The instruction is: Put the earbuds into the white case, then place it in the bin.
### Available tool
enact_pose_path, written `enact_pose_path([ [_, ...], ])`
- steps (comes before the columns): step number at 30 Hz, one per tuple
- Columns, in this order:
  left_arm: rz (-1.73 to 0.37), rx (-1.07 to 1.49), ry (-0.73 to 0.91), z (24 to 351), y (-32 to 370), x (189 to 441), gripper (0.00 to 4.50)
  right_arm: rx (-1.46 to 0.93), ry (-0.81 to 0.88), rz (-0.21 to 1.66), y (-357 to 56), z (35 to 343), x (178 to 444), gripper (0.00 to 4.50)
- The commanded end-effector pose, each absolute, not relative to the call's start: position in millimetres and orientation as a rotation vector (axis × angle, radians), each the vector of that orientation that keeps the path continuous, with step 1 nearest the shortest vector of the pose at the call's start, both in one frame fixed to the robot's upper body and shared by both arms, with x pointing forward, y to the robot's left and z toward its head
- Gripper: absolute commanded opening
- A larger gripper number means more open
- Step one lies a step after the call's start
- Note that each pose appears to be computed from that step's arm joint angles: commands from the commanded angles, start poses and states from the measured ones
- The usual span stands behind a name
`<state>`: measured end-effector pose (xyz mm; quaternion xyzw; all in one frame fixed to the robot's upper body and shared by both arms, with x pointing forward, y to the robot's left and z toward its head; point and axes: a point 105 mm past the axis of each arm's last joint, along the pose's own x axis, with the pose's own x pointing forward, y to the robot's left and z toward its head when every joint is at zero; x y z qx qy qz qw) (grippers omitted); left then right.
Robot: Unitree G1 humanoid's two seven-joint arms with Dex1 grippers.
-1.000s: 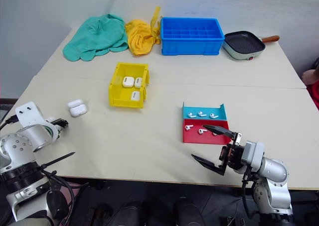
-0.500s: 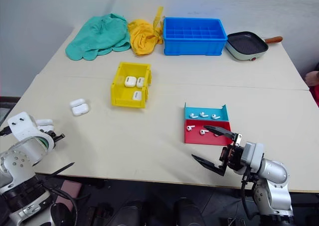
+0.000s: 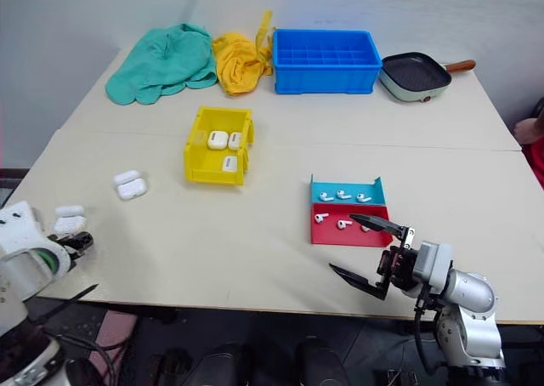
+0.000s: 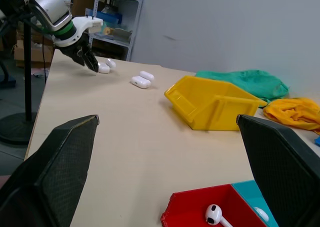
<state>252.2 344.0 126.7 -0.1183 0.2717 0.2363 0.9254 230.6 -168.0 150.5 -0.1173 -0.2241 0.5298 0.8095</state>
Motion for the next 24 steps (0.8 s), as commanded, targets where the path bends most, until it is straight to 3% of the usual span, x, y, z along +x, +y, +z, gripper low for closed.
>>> enact_pose_path([
  [1, 0.426, -0.189, 0.528, 143, 344, 257, 4.46, -0.268, -0.526, 1.131, -166, 164, 228, 4.5],
  [24, 0.288, -0.063, 0.652, 142, 395, 294, 4.49, -0.253, -0.572, 1.132, -156, 178, 229, 4.5],
])
